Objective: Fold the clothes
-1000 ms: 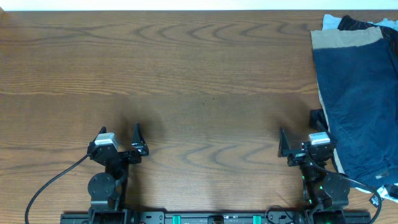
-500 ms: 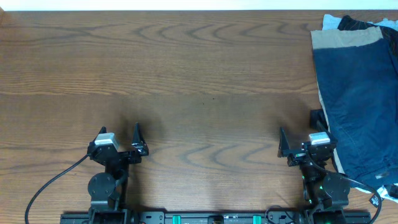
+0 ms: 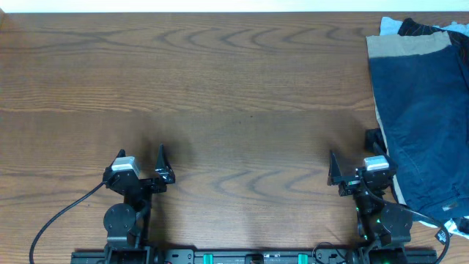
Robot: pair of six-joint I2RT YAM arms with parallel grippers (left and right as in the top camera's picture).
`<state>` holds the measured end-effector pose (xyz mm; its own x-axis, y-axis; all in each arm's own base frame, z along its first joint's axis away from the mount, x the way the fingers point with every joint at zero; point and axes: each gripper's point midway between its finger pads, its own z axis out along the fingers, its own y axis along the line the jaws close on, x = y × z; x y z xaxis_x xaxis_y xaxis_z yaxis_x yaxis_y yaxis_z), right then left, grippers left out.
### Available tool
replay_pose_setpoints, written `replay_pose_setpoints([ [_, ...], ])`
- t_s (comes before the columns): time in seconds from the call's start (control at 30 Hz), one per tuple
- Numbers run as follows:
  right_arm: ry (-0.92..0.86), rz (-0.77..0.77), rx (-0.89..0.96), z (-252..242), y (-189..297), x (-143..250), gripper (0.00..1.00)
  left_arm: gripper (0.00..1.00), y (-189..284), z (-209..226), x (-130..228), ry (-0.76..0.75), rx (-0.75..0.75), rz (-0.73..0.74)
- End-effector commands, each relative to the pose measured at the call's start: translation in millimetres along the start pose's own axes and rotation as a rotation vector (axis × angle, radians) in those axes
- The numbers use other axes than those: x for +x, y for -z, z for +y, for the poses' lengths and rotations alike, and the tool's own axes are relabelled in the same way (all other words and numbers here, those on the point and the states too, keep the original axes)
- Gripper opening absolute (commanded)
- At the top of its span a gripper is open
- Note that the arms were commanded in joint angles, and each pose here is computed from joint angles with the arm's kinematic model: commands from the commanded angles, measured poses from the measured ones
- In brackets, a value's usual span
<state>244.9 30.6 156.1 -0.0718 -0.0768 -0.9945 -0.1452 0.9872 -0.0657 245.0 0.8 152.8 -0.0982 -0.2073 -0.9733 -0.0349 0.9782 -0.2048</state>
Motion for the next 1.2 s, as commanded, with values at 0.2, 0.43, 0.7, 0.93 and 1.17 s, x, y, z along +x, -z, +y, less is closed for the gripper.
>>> replay_pose_setpoints([
  [0.2, 0.013, 0.007, -0.009, 2.1, -0.5, 2.7, 0.99, 0.98, -0.7, 3.3, 16.1, -0.002, -0.008, 0.052],
  [0.43, 0.011, 0.009, -0.009, 2.0, -0.5, 2.9, 0.99, 0.98, -1.9, 2.8, 22.8, -0.002, -0.004, 0.083],
  [0.7, 0.012, 0.100, 0.068, -11.9, 7.0, 4.0, 0.99, 0.98, 2.9, 0.3, 25.1, -0.004, -0.017, 0.230],
  [0.93, -0.052, 0.256, 0.162, -28.8, 12.7, -1.7, 0.99, 0.98, 8.7, -9.6, 3.5, 0.000, -0.023, 0.402],
  [1.17, -0.073, 0.511, 0.188, -35.3, 3.2, -13.4, 0.99, 0.98, 10.5, -24.2, -14.8, 0.017, 0.001, 0.572],
])
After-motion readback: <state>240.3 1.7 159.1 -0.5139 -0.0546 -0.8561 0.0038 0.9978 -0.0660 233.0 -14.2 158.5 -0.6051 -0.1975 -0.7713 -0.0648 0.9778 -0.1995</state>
